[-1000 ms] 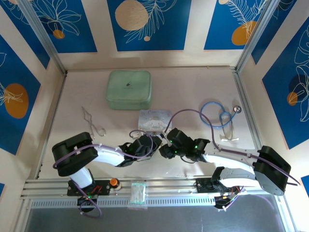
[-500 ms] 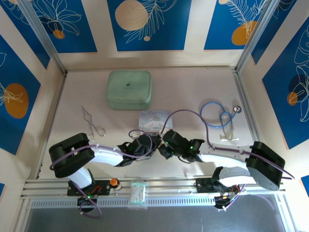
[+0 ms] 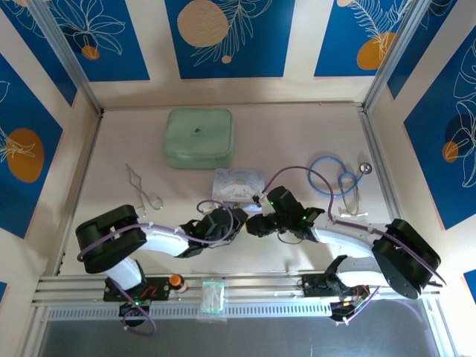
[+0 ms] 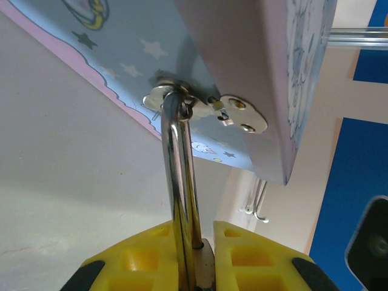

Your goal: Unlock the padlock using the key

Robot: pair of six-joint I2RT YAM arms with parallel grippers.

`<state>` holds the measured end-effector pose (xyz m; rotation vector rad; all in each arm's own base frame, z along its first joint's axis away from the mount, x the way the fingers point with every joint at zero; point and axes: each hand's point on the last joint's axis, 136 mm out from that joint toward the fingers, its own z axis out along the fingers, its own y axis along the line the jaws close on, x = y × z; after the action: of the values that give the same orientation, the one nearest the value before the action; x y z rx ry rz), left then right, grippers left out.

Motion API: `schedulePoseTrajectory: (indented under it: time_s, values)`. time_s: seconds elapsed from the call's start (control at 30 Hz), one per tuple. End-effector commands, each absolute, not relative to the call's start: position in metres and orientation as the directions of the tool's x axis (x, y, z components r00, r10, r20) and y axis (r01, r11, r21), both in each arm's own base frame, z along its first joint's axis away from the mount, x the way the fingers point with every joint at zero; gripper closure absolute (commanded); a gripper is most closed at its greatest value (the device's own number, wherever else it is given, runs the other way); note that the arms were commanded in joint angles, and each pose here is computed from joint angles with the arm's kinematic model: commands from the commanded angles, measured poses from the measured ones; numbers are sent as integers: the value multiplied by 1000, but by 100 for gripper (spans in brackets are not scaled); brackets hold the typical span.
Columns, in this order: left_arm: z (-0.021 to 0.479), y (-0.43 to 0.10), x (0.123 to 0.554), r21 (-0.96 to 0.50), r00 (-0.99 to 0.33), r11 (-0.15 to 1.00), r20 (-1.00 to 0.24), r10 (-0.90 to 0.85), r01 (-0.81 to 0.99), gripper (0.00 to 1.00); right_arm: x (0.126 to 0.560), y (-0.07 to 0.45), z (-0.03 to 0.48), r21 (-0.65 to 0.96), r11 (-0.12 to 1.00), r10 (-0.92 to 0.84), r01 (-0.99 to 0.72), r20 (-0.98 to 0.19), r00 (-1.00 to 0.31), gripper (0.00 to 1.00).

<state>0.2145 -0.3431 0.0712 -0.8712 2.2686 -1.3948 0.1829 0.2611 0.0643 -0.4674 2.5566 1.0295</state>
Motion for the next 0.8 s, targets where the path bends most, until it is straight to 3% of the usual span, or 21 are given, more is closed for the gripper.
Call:
schedulePoseTrajectory:
  time_s: [0.0,0.17,0.37,0.77]
  values:
    - [81,-352,202,-907,-792,298,61,-608,-298,100,196,240,48,626,729,-51,-277,-353,-934,80]
    - [78,-351,201,-904,-791,296,69,-608,-307,100,194,236,46,635,737,-17,-230,-323,-946,72]
    - [76,-346,200,-904,-785,296,65,-616,-308,100,196,213,36,629,766,63,-136,-285,-957,69]
    - [74,-345,200,-899,-785,307,61,-617,-311,100,194,211,45,667,734,96,-128,-288,-953,59]
